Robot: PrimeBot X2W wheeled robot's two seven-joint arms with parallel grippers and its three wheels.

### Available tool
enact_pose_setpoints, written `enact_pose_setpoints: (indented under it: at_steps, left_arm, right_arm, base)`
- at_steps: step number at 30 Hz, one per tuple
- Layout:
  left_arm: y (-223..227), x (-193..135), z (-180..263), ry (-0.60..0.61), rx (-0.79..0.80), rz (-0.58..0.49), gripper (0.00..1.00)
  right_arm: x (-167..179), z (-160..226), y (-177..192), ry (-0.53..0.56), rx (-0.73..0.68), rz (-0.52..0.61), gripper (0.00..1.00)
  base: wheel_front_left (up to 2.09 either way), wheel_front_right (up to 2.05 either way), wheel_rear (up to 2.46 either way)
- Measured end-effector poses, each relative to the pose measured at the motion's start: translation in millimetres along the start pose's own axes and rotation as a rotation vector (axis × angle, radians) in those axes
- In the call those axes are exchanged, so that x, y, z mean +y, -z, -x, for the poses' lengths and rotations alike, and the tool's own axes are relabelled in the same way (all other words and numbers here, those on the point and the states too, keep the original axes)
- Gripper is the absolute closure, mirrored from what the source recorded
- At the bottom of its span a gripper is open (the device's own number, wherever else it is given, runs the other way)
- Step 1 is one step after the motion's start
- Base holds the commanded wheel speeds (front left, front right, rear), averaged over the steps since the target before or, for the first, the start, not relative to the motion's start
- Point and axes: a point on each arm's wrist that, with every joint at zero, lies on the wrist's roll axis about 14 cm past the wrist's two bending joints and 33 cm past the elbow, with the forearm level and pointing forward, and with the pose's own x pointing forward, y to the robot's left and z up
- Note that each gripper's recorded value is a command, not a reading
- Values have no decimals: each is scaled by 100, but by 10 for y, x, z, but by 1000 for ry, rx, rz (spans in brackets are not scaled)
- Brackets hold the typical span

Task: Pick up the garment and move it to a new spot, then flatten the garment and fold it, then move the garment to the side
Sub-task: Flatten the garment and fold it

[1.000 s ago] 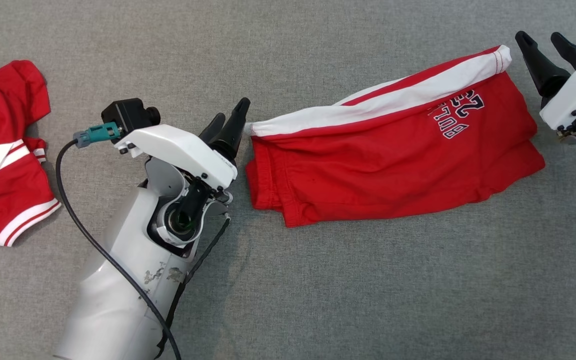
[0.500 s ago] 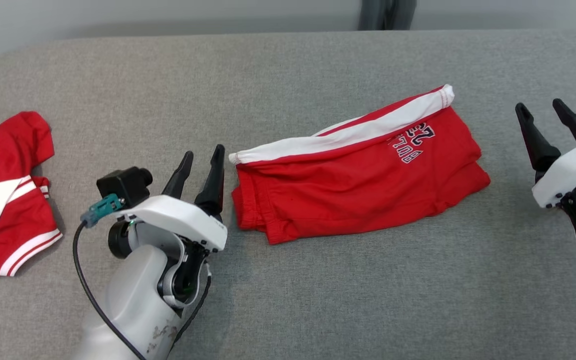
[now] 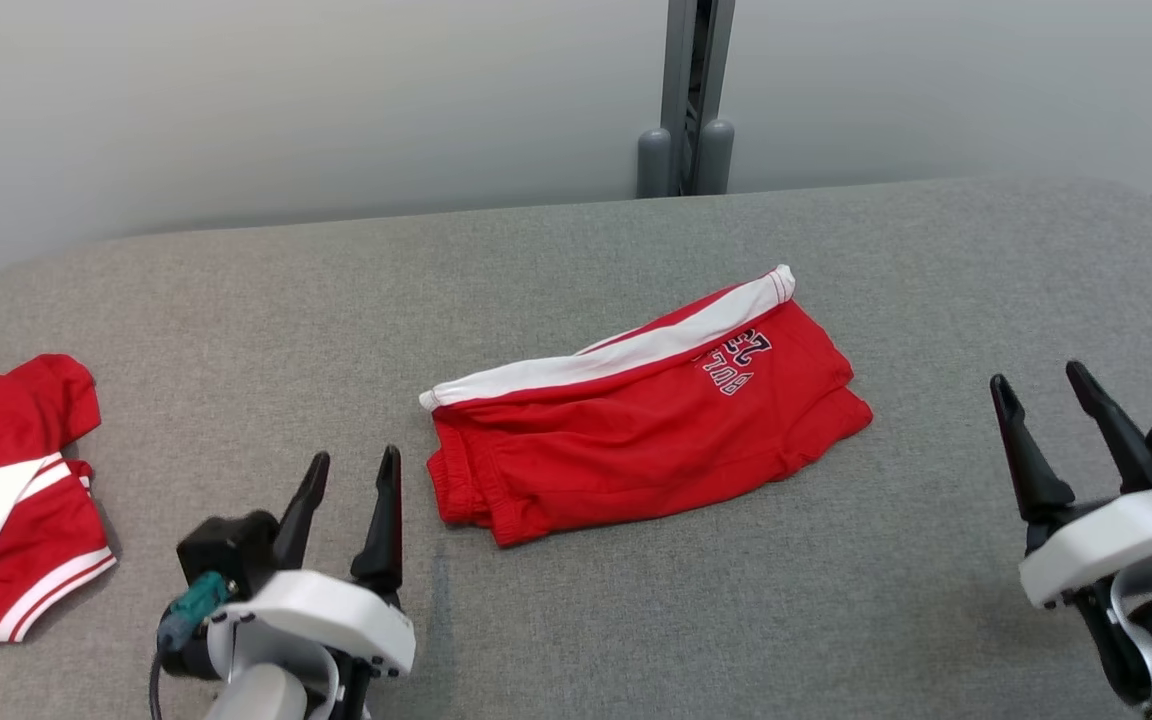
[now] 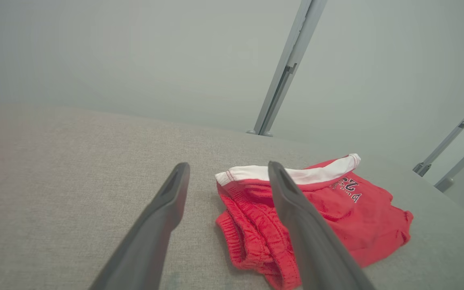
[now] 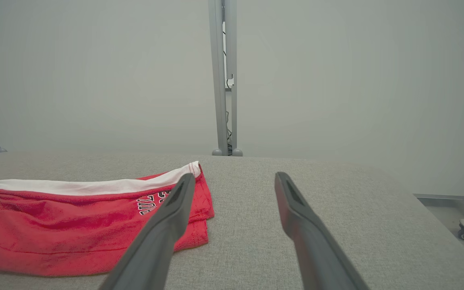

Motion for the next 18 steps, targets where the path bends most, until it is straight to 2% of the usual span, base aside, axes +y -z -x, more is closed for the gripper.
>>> enact_pose_setpoints:
  at_steps: [5, 9, 18]
  left_arm:
    - [199, 36, 284, -37, 33, -17, 0]
    - [244, 93, 474, -67, 28, -4, 0]
    - [243, 227, 591, -100, 23, -19, 0]
  right_arm:
    - [27, 275, 120, 55, 2, -40, 0]
    - [162, 417, 346, 79, 46, -122, 0]
    - [366, 230, 797, 131, 231, -437, 0]
  base:
    - [0, 0, 0]
    - [0, 0, 0]
    - [0, 0, 0]
